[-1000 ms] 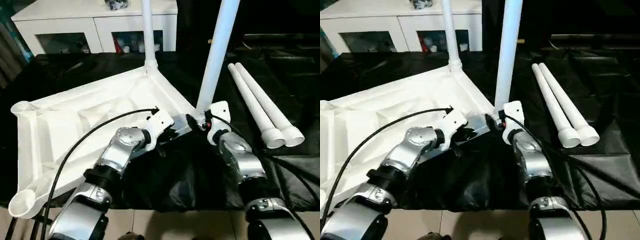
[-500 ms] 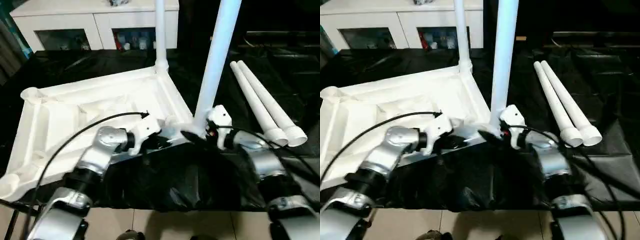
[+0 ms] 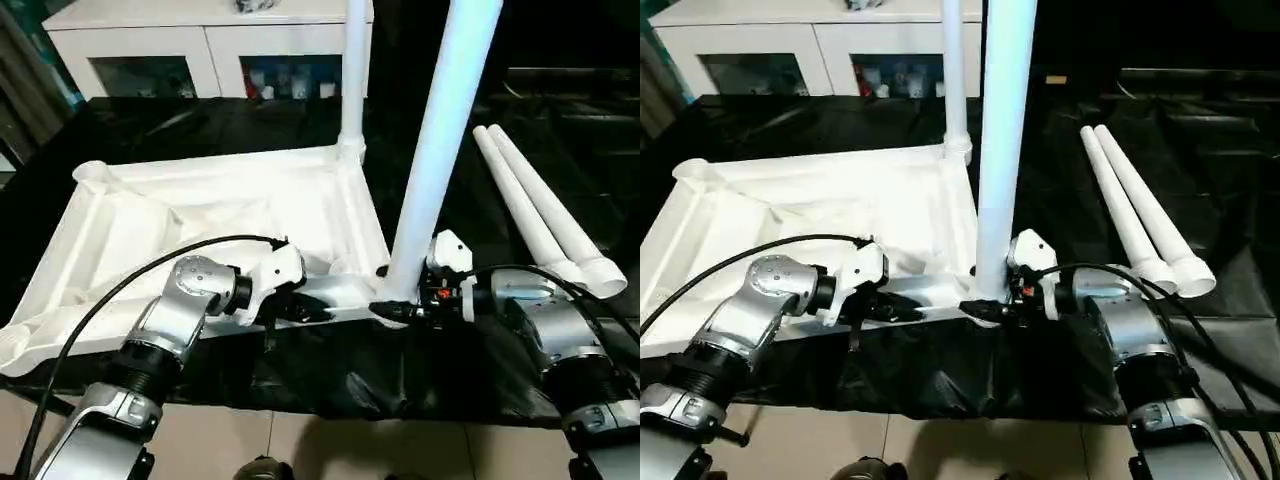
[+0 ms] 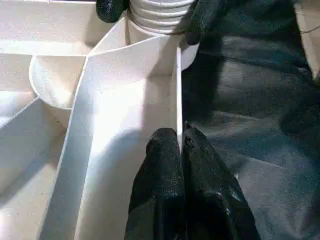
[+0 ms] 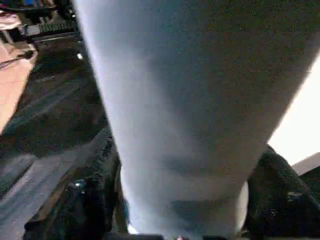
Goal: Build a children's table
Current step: Rotate leg to tighten
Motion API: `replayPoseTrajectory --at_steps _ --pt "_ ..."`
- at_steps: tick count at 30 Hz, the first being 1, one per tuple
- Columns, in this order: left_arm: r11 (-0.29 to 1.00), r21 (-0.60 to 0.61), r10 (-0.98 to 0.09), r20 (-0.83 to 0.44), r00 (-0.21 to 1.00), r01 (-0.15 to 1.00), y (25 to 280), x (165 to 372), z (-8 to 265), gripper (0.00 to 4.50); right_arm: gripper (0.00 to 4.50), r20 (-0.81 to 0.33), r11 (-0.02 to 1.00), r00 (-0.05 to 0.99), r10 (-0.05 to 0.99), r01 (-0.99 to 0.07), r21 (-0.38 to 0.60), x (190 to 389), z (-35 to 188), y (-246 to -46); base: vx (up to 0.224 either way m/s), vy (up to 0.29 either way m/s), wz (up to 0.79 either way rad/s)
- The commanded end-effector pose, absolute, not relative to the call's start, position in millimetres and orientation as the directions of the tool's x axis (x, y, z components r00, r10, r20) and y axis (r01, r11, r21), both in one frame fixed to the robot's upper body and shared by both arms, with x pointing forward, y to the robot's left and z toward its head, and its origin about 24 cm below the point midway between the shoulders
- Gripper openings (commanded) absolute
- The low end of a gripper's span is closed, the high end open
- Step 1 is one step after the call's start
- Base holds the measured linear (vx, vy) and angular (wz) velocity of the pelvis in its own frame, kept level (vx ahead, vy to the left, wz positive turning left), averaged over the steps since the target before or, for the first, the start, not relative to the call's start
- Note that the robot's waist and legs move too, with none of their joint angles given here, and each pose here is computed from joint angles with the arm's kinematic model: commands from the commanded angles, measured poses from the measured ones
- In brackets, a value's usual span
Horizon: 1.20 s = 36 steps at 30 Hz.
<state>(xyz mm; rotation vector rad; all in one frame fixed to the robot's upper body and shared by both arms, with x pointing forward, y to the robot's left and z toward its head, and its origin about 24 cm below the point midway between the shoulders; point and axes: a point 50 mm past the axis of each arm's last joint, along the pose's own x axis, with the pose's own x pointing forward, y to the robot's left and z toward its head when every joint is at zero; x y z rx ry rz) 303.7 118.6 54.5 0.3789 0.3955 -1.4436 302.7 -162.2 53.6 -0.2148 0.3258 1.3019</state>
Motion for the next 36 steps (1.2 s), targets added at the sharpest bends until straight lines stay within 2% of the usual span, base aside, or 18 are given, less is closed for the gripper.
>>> replayPoseTrajectory --at_steps 1,6,7,8,11,13,14,15,18,21,22,23,26,27,29,32,33,36 --pt "0.005 0.048 -0.914 -0.405 0.024 0.999 93.9 301.0 68.1 0.00 2.87 -0.358 0.084 0.047 0.933 -0.992 0.090 288.7 44.0 -131.5 0.000 0.000 0.00" --pt "0.066 0.055 -0.910 -0.407 0.083 0.996 90.9 303.8 64.2 0.00 2.73 -0.313 0.147 0.107 0.944 -0.983 0.106 288.8 41.7 -129.2 0.000 0.000 0.00" --pt "0.111 0.068 -0.903 -0.409 0.130 0.991 88.9 307.3 62.6 0.00 2.73 -0.296 0.199 0.161 0.942 -0.974 0.105 291.3 40.4 -127.6 0.000 0.000 0.00" --pt "0.237 0.104 -0.878 -0.403 0.259 0.966 80.8 316.8 59.8 0.00 2.72 -0.274 0.406 0.370 0.888 -0.909 0.089 302.5 34.8 -120.9 0.000 0.000 0.00" --pt "0.362 0.116 -0.842 -0.385 0.378 0.925 68.7 325.1 59.0 0.00 2.72 -0.259 0.606 0.563 0.785 -0.785 0.131 312.8 29.1 -114.4 0.000 0.000 0.00" --pt "0.411 0.123 -0.824 -0.373 0.426 0.903 60.4 327.7 59.5 0.00 2.72 -0.236 0.677 0.638 0.733 -0.720 0.155 316.0 28.0 -108.3 0.000 0.000 0.00" --pt "0.411 0.123 -0.824 -0.373 0.426 0.903 60.4 327.7 59.5 0.00 2.72 -0.236 0.677 0.638 0.733 -0.720 0.155 316.0 28.0 -108.3 0.000 0.000 0.00" --pt "0.449 0.128 -0.808 -0.364 0.463 0.884 51.6 329.2 60.1 0.00 2.72 -0.227 0.740 0.705 0.672 -0.653 0.163 318.7 27.1 -99.7 0.000 0.000 0.00" --pt "0.493 0.137 -0.787 -0.349 0.508 0.859 39.4 330.3 61.5 0.00 2.72 -0.227 0.826 0.794 0.564 -0.544 0.150 322.8 26.8 -86.5 0.000 0.000 0.00" --pt "0.500 0.142 -0.794 -0.321 0.517 0.855 29.8 328.7 64.6 0.00 2.72 -0.206 0.858 0.834 0.512 -0.507 0.084 324.4 31.1 -76.5 0.000 0.000 0.00" --pt "0.497 0.148 -0.795 -0.317 0.517 0.855 28.0 328.2 64.7 0.00 3.07 -0.199 0.864 0.842 0.502 -0.501 0.060 324.7 32.3 -74.8 0.000 0.000 0.00" --pt "0.485 0.155 -0.802 -0.315 0.508 0.861 26.5 326.7 64.5 0.00 3.28 -0.191 0.867 0.846 0.498 -0.493 0.077 324.8 32.9 -73.9 0.000 0.000 0.00" --pt "0.416 0.152 -0.850 -0.286 0.443 0.897 24.8 319.0 65.3 0.00 3.51 -0.176 0.877 0.859 0.480 -0.466 0.114 328.1 35.7 -83.7 0.000 0.000 0.00" --pt "0.398 0.152 -0.862 -0.277 0.425 0.905 25.6 317.3 65.9 0.00 3.51 -0.175 0.879 0.862 0.476 -0.466 0.100 329.2 36.6 -87.5 0.000 0.000 0.00" --pt "0.369 0.148 -0.878 -0.268 0.396 0.918 28.0 314.5 66.6 0.00 3.85 -0.178 0.881 0.864 0.472 -0.469 0.061 330.6 37.8 -93.8 0.000 0.000 0.00" --pt "0.330 0.148 -0.892 -0.273 0.359 0.932 33.5 311.8 66.4 0.00 3.85 -0.182 0.862 0.845 0.502 -0.506 0.027 331.0 38.8 -101.7 0.000 0.000 0.00" --pt "0.299 0.147 -0.900 -0.285 0.330 0.943 40.5 310.1 65.3 0.00 3.85 -0.195 0.826 0.810 0.554 -0.564 0.000 329.9 39.0 -109.3 0.000 0.000 0.00" --pt "0.274 0.143 -0.904 -0.298 0.306 0.951 47.6 309.2 64.3 0.00 3.85 -0.215 0.782 0.767 0.605 -0.623 -0.022 328.3 39.0 -116.7 0.000 0.000 0.00"
